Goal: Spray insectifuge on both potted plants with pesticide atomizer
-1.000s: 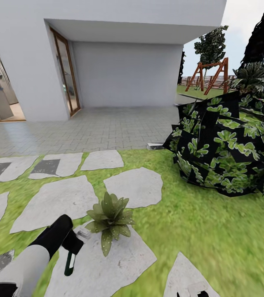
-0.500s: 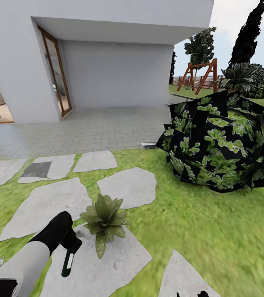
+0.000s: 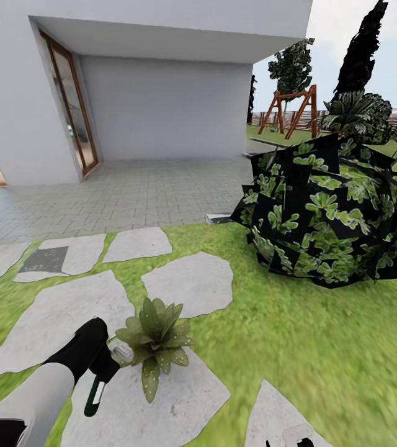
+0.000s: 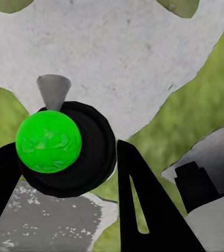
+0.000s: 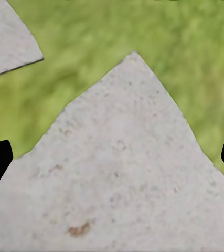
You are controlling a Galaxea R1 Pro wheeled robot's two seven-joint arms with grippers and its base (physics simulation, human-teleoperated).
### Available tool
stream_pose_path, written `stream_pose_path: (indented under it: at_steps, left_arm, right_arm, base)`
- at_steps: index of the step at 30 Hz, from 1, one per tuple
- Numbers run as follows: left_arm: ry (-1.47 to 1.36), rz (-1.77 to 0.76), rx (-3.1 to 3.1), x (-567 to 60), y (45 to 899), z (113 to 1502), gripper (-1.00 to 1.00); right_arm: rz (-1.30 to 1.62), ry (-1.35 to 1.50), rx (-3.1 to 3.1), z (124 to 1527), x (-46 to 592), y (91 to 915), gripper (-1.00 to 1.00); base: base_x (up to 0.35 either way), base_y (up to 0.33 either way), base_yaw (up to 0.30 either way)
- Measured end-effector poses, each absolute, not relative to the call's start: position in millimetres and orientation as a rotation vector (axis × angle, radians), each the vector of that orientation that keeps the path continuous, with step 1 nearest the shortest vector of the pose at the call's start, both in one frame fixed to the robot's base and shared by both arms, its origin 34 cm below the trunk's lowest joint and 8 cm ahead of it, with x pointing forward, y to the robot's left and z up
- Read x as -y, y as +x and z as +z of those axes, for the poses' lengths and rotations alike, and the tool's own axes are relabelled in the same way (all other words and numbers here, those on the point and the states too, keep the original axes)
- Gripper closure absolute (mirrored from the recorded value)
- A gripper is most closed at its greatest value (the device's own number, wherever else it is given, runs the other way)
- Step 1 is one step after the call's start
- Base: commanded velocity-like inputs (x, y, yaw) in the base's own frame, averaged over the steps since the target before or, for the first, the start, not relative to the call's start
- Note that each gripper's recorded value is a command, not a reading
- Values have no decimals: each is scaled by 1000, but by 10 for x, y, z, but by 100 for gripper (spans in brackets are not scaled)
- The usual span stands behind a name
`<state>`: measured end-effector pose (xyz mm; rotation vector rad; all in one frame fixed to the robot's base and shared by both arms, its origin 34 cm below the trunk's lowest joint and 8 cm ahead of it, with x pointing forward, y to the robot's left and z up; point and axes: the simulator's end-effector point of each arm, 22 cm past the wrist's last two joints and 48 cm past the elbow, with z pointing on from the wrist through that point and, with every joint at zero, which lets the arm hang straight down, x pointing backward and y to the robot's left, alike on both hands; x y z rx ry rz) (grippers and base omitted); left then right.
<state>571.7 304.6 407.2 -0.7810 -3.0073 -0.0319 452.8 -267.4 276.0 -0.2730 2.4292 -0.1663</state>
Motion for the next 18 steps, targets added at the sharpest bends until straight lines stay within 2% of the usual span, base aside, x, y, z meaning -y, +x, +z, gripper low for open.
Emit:
stream_pose_path:
  at_steps: [10,18]
  left_arm:
    - [-821,-55,2929,-3121,5552,4025,100]
    - [-825,-73,2917,-3160,5520,4009,100]
  right_arm:
    - [-166,-274,-2428,2762,2670,4531,-100]
    - [-165,-273,-2429,2761,2667,4531,-100]
  base:
    - [0,19,0]
    - [0,243,-2]
